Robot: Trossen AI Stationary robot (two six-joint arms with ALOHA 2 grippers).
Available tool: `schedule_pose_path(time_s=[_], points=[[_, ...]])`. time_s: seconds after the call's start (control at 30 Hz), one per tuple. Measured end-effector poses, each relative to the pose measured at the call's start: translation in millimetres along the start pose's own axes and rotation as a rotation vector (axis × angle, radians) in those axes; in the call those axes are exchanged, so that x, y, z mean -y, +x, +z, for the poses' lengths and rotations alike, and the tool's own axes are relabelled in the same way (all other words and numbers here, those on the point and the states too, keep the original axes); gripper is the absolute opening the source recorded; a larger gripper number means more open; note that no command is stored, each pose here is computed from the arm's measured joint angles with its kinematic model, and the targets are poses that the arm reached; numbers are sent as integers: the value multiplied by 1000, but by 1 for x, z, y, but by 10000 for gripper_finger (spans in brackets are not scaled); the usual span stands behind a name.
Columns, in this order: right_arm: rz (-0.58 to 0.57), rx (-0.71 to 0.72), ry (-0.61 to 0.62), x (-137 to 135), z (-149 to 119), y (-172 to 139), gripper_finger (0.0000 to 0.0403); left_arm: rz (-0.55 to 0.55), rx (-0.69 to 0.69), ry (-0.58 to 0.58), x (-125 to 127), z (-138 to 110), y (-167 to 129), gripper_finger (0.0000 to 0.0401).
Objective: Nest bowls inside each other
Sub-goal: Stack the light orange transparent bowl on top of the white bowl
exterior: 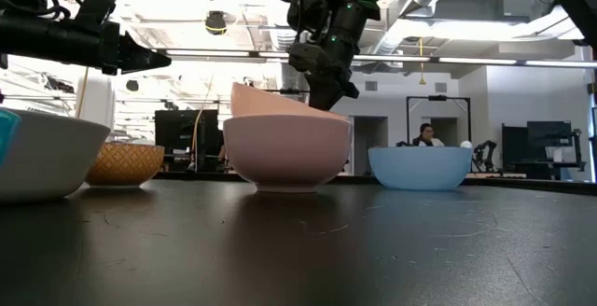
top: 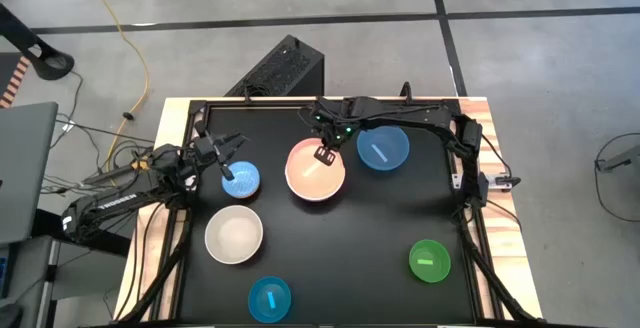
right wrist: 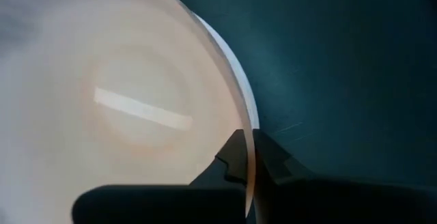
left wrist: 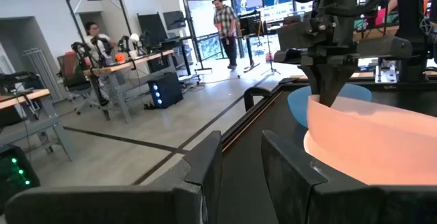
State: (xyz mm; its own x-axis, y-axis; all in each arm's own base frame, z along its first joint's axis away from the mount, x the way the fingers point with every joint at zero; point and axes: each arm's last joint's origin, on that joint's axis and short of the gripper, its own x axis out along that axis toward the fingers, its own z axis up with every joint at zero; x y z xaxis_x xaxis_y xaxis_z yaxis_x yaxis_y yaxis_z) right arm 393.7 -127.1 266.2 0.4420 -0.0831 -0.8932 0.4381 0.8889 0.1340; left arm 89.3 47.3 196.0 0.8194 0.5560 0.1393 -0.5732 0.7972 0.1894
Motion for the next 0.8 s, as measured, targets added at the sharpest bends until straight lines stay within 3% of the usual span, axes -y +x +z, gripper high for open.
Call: schedule_pose_path(time_s=[0.8], points=[[-46, 28, -24, -6, 7, -15, 153, 4, 0, 3, 0, 0, 0, 94]])
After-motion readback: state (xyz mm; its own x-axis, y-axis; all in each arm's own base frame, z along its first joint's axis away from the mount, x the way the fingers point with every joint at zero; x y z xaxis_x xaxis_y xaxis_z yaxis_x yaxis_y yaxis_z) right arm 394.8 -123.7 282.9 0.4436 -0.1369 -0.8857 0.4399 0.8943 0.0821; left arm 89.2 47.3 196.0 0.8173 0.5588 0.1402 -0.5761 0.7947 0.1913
